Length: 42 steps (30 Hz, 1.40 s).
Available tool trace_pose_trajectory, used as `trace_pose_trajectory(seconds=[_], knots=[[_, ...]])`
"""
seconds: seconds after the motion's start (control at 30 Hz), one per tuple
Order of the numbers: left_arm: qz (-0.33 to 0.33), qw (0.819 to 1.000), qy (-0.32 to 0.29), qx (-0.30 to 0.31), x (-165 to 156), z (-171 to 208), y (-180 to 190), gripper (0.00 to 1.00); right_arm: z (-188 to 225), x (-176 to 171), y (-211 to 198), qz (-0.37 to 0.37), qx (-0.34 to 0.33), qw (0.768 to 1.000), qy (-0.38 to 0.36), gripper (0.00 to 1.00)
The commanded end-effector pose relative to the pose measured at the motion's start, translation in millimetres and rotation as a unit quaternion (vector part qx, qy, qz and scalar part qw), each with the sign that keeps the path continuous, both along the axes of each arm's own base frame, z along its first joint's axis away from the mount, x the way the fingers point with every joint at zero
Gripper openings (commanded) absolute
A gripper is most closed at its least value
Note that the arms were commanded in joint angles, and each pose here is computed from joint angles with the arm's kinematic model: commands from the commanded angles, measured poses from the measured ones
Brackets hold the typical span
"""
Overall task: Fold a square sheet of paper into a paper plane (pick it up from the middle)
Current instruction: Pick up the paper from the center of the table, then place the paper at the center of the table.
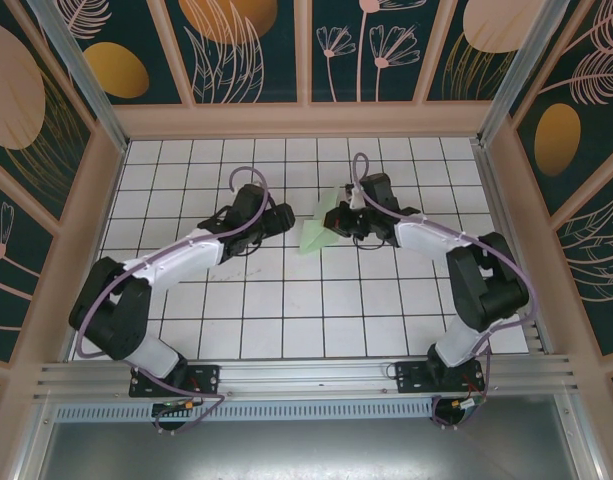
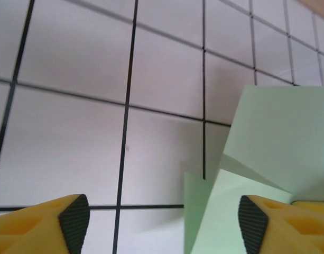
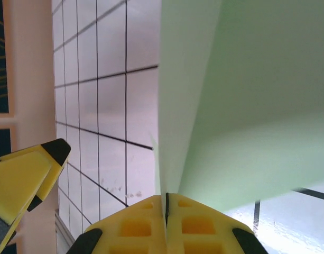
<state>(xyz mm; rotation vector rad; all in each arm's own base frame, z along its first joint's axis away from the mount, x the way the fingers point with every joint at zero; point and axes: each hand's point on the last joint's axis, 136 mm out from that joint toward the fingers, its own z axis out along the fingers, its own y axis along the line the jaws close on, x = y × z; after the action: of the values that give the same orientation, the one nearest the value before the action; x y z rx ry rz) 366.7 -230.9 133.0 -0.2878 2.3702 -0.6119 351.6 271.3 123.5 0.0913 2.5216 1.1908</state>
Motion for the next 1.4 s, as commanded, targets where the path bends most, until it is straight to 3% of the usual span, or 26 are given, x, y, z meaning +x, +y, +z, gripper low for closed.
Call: trace_pose_trajectory(seconds=[0.0,0.3,0.47,0.73,1.13,1.37], knots=[[-0.004,1.000,-0.016,0.013,-4,6,10,0.83,19,5,-10,-0.044,-0.015,0.999,0.009,0.01],[-0.076,0.995,-0.057,0.000,-11,5,-4,0.94,-8,-3,-16,-0.129,0.006,0.986,0.109,0.01],[-0.132,0.986,-0.097,-0.025,-24,4,-17,0.96,-36,-12,-23,-0.159,-0.007,0.975,0.153,0.01],[-0.197,0.963,-0.177,-0.042,-43,9,-35,0.90,-63,-27,-31,-0.173,-0.035,0.962,0.206,0.01],[-0.253,0.950,-0.183,0.025,-43,-26,-75,0.81,-78,-47,-30,-0.154,-0.051,0.952,0.260,0.01],[-0.304,0.924,-0.226,0.041,-53,-32,-97,0.78,-76,-47,-31,-0.156,-0.043,0.948,0.273,0.01]])
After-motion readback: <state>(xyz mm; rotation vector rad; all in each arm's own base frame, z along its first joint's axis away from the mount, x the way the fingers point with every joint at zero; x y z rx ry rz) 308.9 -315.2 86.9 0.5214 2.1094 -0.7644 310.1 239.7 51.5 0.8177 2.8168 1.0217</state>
